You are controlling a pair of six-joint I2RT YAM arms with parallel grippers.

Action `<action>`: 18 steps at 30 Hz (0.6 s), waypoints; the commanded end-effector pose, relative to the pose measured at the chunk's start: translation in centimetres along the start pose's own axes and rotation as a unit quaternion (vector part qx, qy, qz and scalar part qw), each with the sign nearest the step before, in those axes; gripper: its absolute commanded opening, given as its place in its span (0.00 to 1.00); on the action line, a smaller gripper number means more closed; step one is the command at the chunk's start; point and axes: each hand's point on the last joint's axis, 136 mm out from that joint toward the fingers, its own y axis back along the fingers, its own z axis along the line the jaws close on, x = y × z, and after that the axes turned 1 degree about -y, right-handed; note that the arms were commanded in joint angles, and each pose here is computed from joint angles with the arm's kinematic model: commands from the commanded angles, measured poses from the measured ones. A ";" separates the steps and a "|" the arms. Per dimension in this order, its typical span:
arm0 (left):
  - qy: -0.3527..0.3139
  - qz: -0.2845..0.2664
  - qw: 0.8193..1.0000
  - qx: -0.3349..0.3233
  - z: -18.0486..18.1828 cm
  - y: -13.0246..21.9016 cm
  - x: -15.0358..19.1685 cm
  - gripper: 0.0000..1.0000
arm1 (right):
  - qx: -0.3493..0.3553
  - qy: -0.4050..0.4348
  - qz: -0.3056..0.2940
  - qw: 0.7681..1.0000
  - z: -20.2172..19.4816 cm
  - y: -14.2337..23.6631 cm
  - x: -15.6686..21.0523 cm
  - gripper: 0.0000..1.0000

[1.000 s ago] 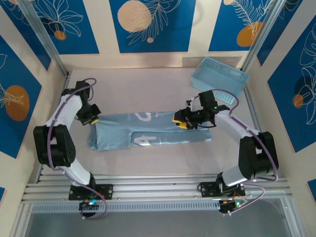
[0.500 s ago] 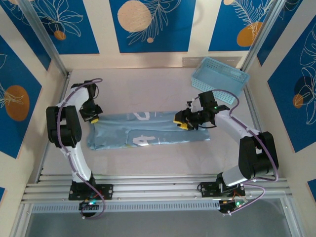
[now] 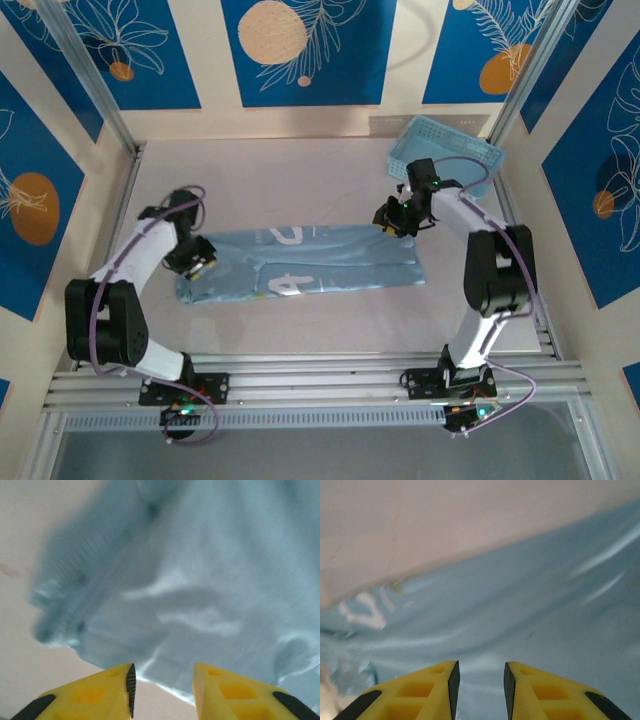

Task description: Fold and stack the t-shirts

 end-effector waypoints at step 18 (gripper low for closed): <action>0.013 0.020 1.000 0.021 -16.3 -8.9 -12.4 0.30 | 0.213 -0.159 0.139 0.954 -9.8 -0.6 10.9 0.35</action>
